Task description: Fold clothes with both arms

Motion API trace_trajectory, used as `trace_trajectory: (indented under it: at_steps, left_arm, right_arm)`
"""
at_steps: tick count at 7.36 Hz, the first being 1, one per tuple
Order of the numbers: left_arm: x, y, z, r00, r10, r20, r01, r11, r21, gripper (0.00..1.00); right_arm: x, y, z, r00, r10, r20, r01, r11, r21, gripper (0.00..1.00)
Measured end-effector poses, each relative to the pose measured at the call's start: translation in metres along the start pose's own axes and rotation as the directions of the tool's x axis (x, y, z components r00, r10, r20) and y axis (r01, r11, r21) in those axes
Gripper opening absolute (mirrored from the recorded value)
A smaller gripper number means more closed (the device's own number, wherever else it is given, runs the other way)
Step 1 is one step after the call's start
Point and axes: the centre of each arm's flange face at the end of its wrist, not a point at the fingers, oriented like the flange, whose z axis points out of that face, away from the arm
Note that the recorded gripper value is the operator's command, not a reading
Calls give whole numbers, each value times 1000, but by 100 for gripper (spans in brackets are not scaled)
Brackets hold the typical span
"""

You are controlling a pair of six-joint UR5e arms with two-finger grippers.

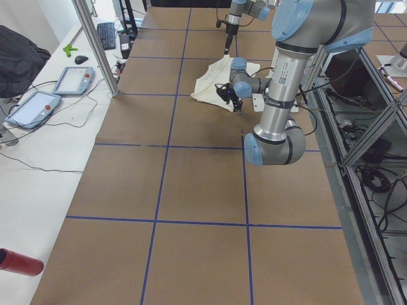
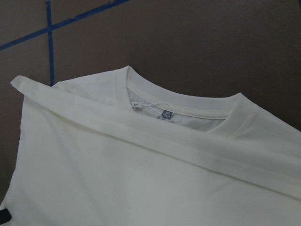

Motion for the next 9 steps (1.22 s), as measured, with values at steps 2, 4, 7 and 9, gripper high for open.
trace_trajectory:
  at_steps: [2, 4, 7, 9]
  left_arm:
    - [0, -1, 4, 1000, 0, 7, 0, 1000, 4, 20]
    - [0, -1, 4, 1000, 3, 7, -3, 1000, 3, 0]
    - [6, -4, -7, 1000, 8, -13, -8, 1000, -1, 0]
    - [33, -46, -30, 997, -32, -68, 35, 998, 44, 0]
  right_arm:
    - [0, 0, 0, 1000, 0, 1, 0, 1000, 0, 100]
    - [0, 0, 0, 1000, 1, 0, -1, 1000, 0, 100]
    - [2, -1, -1, 1000, 2, -3, -2, 1000, 1, 100]
    - [2, -1, -1, 1000, 3, -3, -3, 1000, 1, 100]
